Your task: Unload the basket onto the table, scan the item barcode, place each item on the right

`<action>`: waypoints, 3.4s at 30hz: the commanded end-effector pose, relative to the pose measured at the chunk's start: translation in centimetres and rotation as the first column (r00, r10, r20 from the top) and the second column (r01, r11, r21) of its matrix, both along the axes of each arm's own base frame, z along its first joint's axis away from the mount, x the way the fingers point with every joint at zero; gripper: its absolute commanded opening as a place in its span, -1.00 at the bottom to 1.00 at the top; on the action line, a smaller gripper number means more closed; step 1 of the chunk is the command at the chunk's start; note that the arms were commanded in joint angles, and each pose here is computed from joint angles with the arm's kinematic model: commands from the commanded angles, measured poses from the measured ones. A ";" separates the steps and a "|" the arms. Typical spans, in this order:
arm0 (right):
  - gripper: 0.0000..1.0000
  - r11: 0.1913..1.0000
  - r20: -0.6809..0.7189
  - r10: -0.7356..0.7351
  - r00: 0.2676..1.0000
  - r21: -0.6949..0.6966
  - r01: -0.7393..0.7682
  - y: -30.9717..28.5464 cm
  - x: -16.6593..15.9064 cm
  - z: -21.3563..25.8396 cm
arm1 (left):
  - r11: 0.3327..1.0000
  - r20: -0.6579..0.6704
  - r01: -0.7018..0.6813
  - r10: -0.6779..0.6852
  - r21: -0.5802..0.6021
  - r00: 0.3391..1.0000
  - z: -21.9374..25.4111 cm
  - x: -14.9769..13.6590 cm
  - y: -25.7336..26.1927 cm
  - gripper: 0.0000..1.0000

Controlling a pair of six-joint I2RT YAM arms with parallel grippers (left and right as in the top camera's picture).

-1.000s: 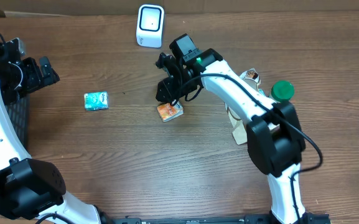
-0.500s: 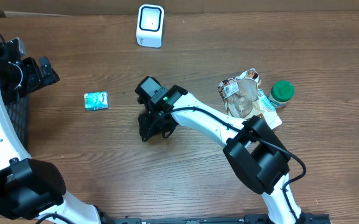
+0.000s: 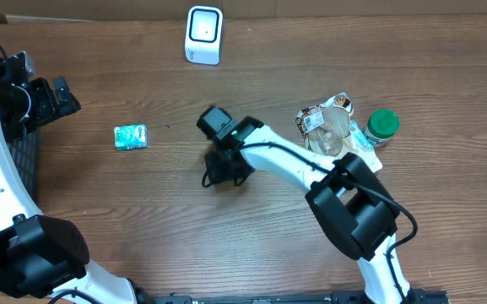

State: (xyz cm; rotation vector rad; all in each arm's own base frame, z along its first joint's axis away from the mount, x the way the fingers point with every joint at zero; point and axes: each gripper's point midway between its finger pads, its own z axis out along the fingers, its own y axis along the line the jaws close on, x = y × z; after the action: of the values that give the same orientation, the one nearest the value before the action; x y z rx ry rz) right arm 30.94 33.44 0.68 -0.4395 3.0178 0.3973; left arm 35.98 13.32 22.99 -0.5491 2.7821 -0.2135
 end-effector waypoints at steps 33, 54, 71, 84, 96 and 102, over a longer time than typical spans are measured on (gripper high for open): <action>-0.17 0.981 0.154 0.003 0.988 0.191 -0.033 -7.0 12.3 4.2 | 1.000 0.011 0.027 -0.027 -0.002 1.000 0.2 0.2 -0.4 0.99; -0.92 0.899 -0.049 0.023 0.999 0.439 0.001 -4.4 9.6 5.5 | 1.000 0.011 0.028 -0.028 -0.001 1.000 0.2 0.2 -0.4 0.99; -0.92 0.244 -0.018 0.253 0.967 0.969 -0.045 -7.6 6.6 28.0 | 1.000 0.012 0.028 -0.027 -0.002 1.000 0.2 0.2 -0.4 0.99; -0.92 0.314 0.029 0.147 0.989 0.946 -0.075 -9.7 7.9 28.4 | 1.000 0.011 0.028 -0.028 -0.001 1.000 0.2 0.2 -0.4 0.99; -0.92 0.768 0.030 -0.107 0.994 0.637 0.063 -9.5 10.7 21.0 | 1.000 0.012 0.028 -0.027 -0.002 1.000 0.2 0.2 -0.4 0.99; -0.93 0.956 0.403 -0.235 0.885 0.261 0.135 -11.2 14.4 25.5 | 1.000 0.012 0.028 -0.027 -0.002 1.000 0.2 0.2 -0.4 0.99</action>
State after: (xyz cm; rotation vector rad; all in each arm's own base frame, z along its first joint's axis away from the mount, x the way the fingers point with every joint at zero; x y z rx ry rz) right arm 42.16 24.48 21.39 -0.2270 2.6894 1.0180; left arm 35.99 13.33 22.99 -0.5489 2.7814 -0.2132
